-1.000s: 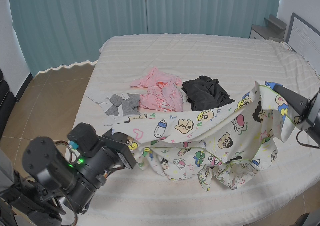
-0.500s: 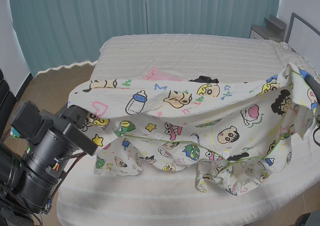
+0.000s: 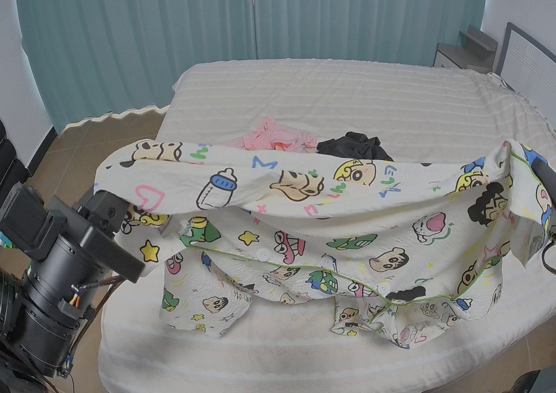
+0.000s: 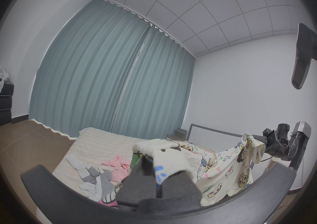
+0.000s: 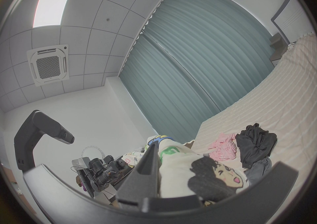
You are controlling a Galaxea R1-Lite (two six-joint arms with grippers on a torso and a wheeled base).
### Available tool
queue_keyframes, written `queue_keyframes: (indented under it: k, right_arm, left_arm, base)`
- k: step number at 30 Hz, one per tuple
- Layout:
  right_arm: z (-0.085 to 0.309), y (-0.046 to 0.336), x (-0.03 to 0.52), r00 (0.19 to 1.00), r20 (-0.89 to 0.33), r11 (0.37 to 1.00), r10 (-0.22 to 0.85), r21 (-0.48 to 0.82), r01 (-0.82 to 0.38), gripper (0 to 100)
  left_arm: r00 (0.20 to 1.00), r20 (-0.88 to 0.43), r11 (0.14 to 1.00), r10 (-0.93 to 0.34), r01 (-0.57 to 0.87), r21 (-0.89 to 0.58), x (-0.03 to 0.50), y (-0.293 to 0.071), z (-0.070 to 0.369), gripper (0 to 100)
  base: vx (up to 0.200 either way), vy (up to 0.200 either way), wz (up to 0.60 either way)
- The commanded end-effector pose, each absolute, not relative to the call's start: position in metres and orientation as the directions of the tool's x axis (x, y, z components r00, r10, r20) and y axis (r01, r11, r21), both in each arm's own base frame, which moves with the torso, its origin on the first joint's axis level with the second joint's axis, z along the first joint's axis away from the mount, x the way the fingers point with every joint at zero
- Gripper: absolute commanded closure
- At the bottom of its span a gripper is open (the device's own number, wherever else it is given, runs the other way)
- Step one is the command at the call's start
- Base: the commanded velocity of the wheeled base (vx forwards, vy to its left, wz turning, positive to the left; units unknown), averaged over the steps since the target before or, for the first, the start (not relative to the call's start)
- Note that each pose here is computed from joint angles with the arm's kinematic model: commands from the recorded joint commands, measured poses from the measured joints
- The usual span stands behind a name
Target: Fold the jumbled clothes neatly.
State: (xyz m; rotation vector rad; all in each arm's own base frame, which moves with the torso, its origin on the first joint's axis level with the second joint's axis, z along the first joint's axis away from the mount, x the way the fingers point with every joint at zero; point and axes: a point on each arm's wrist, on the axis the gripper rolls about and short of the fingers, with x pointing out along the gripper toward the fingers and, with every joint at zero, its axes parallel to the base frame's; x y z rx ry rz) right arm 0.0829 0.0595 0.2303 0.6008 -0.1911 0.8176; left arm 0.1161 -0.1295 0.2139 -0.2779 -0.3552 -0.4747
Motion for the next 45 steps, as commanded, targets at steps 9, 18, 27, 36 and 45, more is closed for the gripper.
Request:
queue_keyframes:
  k: [9, 18, 27, 36, 45]
  right_arm:
    - [0.2263, 0.0608, 0.0845, 0.682, 0.365, 0.502, 0.634, 0.477, -0.721, 100]
    - [0.2282, 0.0600, 0.0834, 0.679, 0.374, 0.498, 0.632, 0.475, -0.725, 100]
    - [0.2300, 0.0580, 0.0800, 0.672, 0.391, 0.495, 0.629, 0.465, -0.734, 100]
    - [0.2298, 0.0578, 0.0797, 0.669, 0.391, 0.491, 0.632, 0.466, -0.736, 100]
    - [0.2301, 0.0574, 0.0791, 0.668, 0.394, 0.491, 0.631, 0.464, -0.737, 100]
  left_arm:
    - [0.833, 0.386, 0.853, -0.396, 0.489, -0.181, 0.1159, -0.1292, 0.2111, 100]
    - [0.835, 0.380, 0.854, -0.398, 0.488, -0.180, 0.1156, -0.1288, 0.2097, 100]
    - [0.837, 0.372, 0.856, -0.402, 0.487, -0.171, 0.1150, -0.1281, 0.2072, 100]
    - [0.837, 0.369, 0.858, -0.403, 0.486, -0.167, 0.1151, -0.1282, 0.2066, 100]
    - [0.839, 0.364, 0.858, -0.405, 0.486, -0.165, 0.1151, -0.1282, 0.2052, 100]
  base:
    - [-0.133, 0.000, 0.00]
    - [-0.067, 0.000, 0.00]
    - [0.000, 0.000, 0.00]
    - [0.000, -0.200, 0.00]
    - [0.000, -0.200, 0.00]
